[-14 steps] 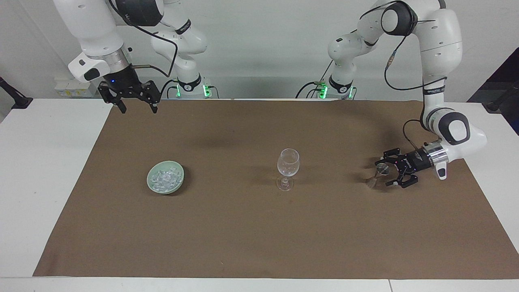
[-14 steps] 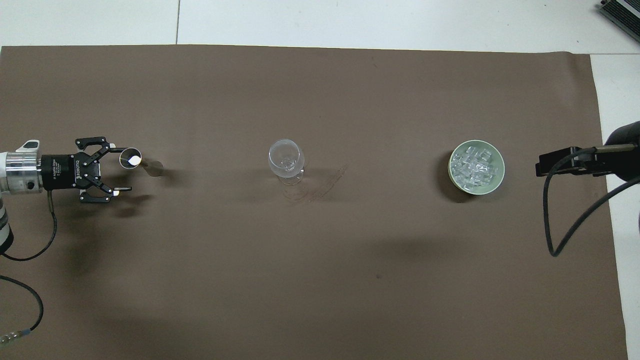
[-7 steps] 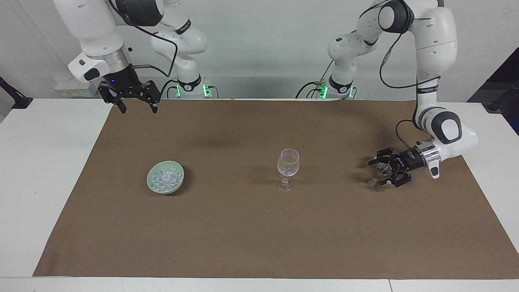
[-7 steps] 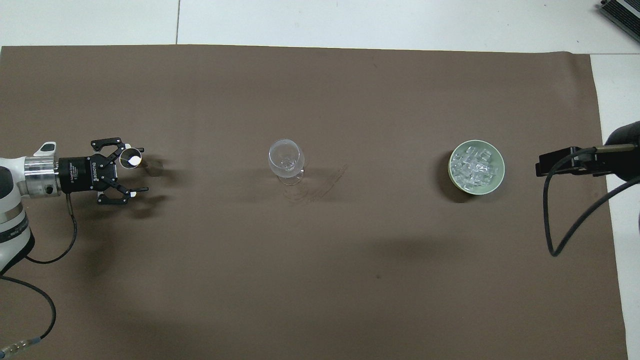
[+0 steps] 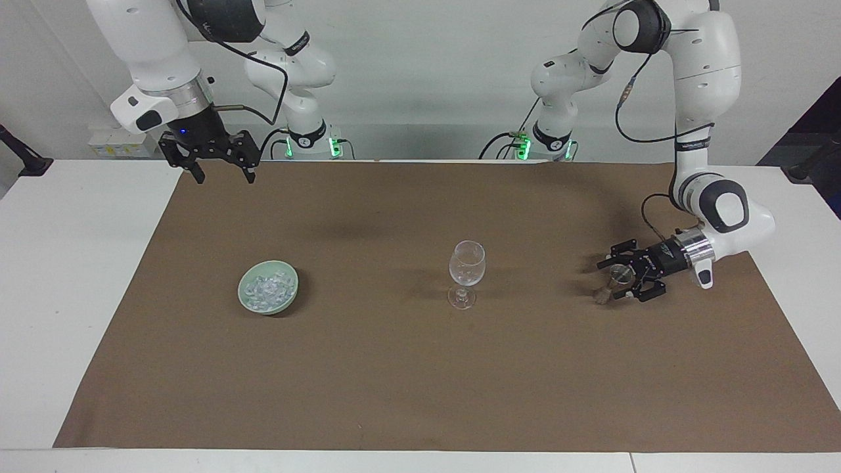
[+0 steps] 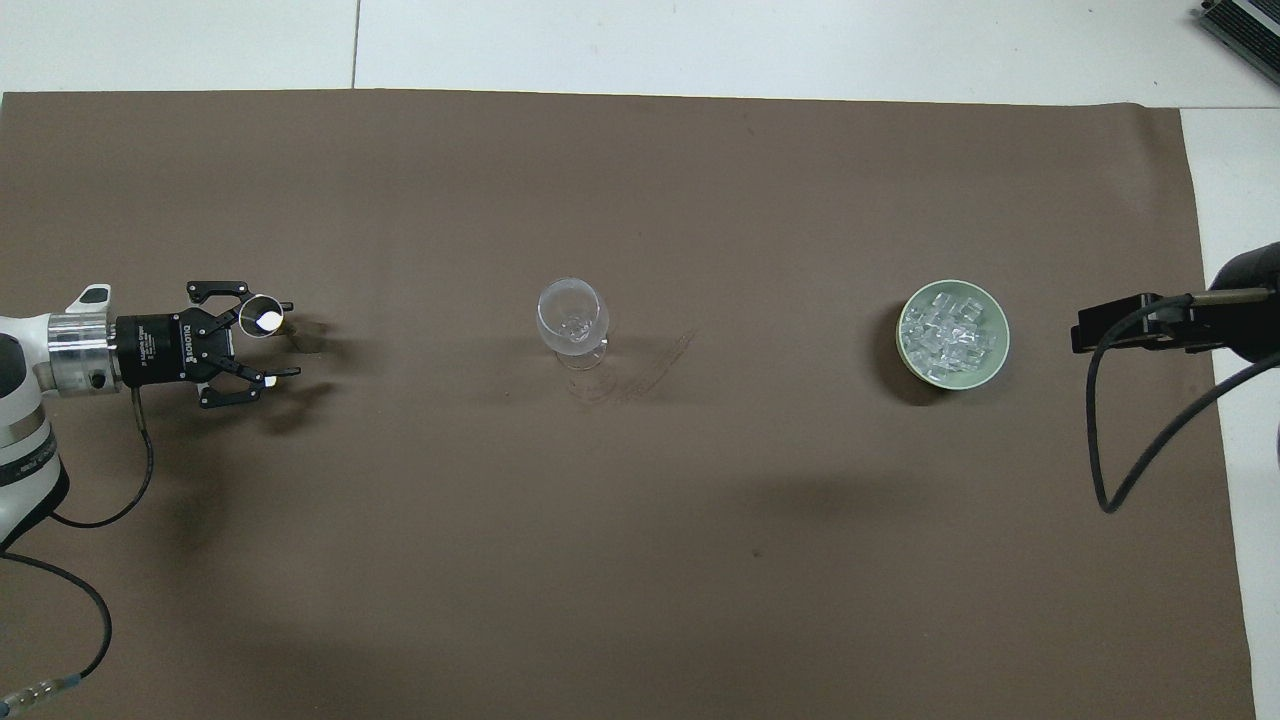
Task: Pour wine and add ice with both arms
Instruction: 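Close the left gripper around the small metal cup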
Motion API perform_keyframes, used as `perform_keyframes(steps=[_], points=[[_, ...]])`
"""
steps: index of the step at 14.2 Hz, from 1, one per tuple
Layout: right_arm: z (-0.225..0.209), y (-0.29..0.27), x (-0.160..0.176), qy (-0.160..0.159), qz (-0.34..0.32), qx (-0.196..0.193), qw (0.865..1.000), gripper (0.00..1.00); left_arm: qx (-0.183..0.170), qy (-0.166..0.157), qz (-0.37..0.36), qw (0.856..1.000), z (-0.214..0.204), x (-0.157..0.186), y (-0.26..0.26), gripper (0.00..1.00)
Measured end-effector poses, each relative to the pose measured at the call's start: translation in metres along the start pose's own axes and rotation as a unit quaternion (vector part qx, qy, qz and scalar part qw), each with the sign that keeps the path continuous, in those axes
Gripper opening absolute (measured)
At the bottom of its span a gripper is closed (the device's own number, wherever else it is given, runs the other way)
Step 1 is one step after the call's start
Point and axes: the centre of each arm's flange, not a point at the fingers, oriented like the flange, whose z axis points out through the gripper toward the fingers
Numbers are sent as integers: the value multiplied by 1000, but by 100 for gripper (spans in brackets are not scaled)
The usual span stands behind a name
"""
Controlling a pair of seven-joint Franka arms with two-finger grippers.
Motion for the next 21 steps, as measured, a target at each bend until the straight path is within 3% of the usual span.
perform_keyframes(steps=[2, 5, 7, 8, 9, 21], points=[[0, 0, 0, 0, 0, 0, 1000, 100, 0, 0, 0, 1000, 0, 0, 0, 76], [0, 0, 0, 0, 0, 0, 1000, 100, -1, 1, 0, 1000, 0, 0, 0, 44], [0, 0, 0, 0, 0, 0, 1000, 100, -1, 1, 0, 1000, 0, 0, 0, 40], [0, 0, 0, 0, 0, 0, 1000, 100, -1, 1, 1, 1000, 0, 0, 0, 26], [0, 0, 0, 0, 0, 0, 1000, 100, -1, 1, 1, 1000, 0, 0, 0, 21], [0, 0, 0, 0, 0, 0, 1000, 100, 2, -4, -30, 1000, 0, -7, 3, 21]])
